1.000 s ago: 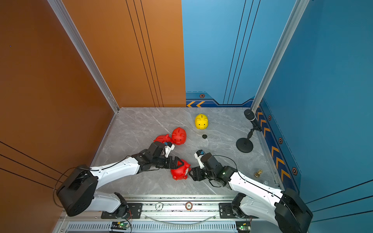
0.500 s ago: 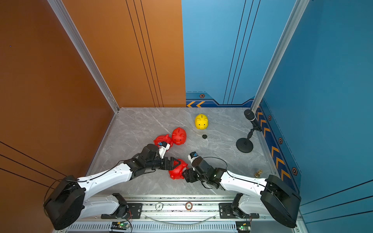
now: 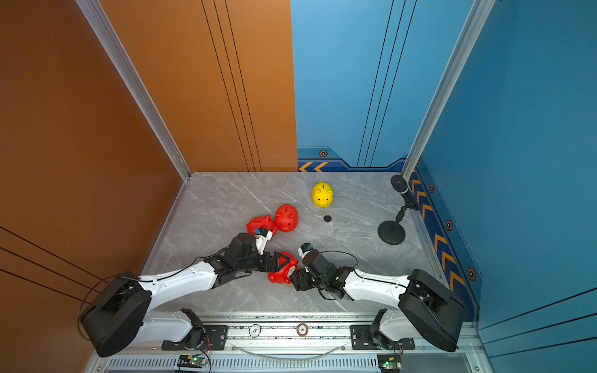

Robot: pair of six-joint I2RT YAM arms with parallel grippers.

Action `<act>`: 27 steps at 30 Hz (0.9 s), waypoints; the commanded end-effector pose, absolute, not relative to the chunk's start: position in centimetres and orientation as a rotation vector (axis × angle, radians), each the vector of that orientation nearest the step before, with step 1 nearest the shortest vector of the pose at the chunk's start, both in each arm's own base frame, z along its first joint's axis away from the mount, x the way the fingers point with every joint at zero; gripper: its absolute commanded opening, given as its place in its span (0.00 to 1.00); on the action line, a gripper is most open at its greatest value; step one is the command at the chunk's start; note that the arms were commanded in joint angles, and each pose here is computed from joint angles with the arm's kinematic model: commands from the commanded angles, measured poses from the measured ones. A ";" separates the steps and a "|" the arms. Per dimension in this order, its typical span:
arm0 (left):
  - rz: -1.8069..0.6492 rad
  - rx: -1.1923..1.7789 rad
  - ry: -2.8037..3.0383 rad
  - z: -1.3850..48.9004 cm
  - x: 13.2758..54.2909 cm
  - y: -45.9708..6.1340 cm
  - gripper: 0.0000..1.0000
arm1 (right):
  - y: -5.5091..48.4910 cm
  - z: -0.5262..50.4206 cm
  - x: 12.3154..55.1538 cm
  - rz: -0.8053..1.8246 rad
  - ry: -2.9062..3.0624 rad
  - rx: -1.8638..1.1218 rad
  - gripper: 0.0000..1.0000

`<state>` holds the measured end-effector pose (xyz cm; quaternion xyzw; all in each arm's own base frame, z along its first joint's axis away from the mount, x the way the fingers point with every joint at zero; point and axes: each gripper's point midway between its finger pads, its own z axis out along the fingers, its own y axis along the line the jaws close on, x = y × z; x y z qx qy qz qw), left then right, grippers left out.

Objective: Open piggy banks
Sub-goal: Adjust the piggy bank at the center of the board.

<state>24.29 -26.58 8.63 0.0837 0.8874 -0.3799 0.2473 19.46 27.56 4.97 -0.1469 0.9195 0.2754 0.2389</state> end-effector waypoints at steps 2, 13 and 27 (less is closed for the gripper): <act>-0.951 0.162 2.515 5.1 23.4 -24.7 0.98 | 27.2 6.9 20.6 0.767 2.459 -0.381 0.64; -0.938 0.073 2.526 3.6 23.5 -23.7 0.98 | 28.0 8.3 21.1 0.884 2.408 -0.353 0.49; -0.943 0.010 2.597 1.9 23.5 -23.5 0.98 | 29.5 8.7 21.5 0.872 2.328 -0.434 0.35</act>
